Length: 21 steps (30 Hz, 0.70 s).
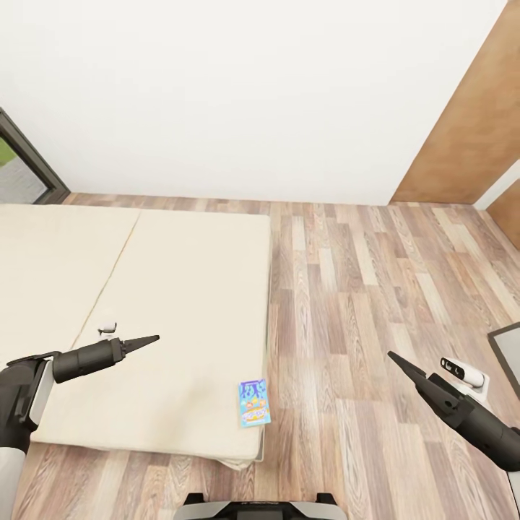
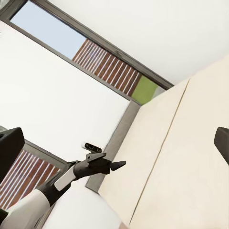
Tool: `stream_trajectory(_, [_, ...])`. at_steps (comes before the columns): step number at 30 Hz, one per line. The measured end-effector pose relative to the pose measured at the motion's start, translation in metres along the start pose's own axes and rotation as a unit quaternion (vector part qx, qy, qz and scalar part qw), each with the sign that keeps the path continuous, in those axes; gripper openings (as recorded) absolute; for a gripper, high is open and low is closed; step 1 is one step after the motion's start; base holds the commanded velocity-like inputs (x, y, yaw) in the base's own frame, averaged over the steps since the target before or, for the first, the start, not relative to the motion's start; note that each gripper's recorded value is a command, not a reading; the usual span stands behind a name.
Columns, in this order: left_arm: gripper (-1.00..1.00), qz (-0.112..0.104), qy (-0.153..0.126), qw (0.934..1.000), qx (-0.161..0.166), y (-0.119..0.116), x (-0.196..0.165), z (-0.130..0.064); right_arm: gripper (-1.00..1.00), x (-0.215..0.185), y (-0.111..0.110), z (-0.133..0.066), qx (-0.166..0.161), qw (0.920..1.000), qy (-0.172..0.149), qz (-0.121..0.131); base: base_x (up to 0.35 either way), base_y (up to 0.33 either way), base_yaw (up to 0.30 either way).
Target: Put all the toys in the child's room - the three board games (two on the bed and one on the table), the two jigsaw puzzles on the table, and the tennis ball on the table - inside the toy box on the table in the child's room.
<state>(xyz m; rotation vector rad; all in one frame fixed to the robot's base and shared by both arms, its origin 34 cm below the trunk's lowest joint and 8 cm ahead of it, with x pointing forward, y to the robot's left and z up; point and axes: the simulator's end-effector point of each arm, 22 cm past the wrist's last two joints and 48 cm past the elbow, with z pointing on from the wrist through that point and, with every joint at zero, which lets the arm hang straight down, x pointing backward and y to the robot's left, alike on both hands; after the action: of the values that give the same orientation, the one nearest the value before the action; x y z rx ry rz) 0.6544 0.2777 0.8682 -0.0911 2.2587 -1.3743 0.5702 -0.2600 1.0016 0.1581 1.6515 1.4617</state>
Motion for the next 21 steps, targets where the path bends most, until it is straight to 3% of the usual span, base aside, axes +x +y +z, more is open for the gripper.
stream_trajectory(21, [1.00, 0.014, -0.009, 0.9998, 0.006, -0.016, -0.011, -0.005, 1.00, -0.009, 0.014, 0.001, -0.011, 0.9996, -0.008, -0.024, 0.000, 0.000, 0.000])
